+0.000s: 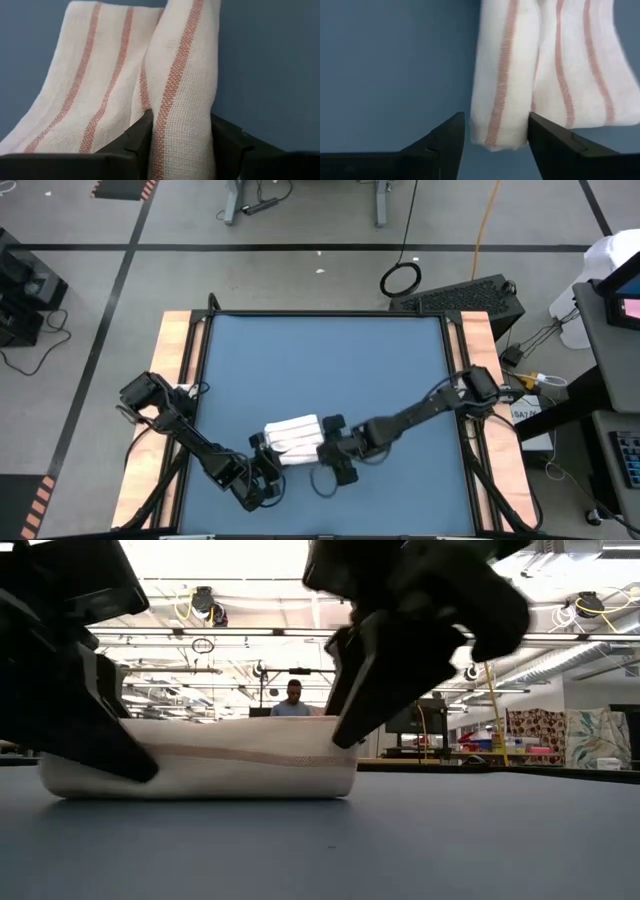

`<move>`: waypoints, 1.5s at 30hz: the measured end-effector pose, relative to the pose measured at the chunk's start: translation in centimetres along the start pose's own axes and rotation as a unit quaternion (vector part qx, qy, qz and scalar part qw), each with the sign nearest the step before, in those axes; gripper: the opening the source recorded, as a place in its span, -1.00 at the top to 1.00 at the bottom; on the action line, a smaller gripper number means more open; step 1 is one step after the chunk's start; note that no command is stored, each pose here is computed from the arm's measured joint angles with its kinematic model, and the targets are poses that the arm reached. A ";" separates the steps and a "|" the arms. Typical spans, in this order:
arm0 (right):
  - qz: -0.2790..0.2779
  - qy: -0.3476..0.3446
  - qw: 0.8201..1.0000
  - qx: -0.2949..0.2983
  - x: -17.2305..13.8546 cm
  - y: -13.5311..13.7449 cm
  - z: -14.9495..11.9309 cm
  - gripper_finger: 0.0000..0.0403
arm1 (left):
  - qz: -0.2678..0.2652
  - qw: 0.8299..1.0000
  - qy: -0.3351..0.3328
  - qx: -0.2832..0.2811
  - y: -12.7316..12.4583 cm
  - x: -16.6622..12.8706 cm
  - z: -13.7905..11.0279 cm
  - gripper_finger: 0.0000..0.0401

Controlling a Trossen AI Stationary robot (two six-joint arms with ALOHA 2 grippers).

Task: Roll towel
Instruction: Roll the white towel

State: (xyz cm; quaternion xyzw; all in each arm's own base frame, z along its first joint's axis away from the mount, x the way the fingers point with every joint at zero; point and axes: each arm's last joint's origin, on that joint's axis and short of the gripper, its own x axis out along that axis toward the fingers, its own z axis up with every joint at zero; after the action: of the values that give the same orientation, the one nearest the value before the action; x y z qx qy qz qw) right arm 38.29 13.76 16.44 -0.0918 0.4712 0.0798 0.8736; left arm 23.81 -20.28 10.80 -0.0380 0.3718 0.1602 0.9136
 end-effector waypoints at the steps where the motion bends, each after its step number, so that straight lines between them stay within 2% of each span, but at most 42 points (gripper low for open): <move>1: -0.017 -0.003 1.000 -0.011 -0.1 0.7 0.0 -0.01 | -0.003 1.000 0.005 0.000 0.0 -0.1 0.0 0.26; 6: -0.097 -0.031 0.993 -0.053 -0.5 3.9 -0.1 0.01 | -0.003 1.000 0.014 -0.016 0.1 -0.1 -0.1 0.26; 9: -0.139 -0.065 0.987 -0.048 -1.0 5.3 0.1 0.02 | -0.003 0.999 0.023 -0.027 0.2 -0.1 -0.1 0.26; 13: -0.144 -0.089 0.984 -0.060 -1.3 6.7 0.3 0.03 | -0.006 0.999 0.027 -0.029 0.2 -0.1 -0.1 0.26; 18: -0.174 -0.074 0.981 -0.053 0.2 6.5 -0.3 0.02 | -0.008 0.999 0.028 -0.031 0.1 -0.1 -0.1 0.26; 24: -0.183 -0.056 0.980 -0.051 2.3 5.8 -0.9 0.02 | -0.009 0.999 0.030 -0.039 0.1 -0.1 -0.1 0.26; 31: -0.189 -0.047 0.980 -0.038 3.2 4.5 -1.0 0.02 | -0.009 0.999 0.030 -0.028 0.1 -0.1 -0.2 0.26; 40: -0.106 -0.031 0.994 -0.005 3.9 2.2 -0.7 0.02 | -0.009 0.999 0.031 -0.008 0.1 -0.1 -0.2 0.26; 45: -0.101 -0.028 0.995 0.004 4.0 1.4 -0.6 0.02 | -0.011 1.000 0.026 -0.005 0.1 -0.1 -0.1 0.19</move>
State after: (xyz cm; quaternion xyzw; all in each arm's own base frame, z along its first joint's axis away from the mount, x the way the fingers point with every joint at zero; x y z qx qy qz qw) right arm 39.65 15.19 12.63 -0.1331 0.4353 -0.0079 0.8904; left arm 23.62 -20.27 10.77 -0.0510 0.3943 0.1506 0.9051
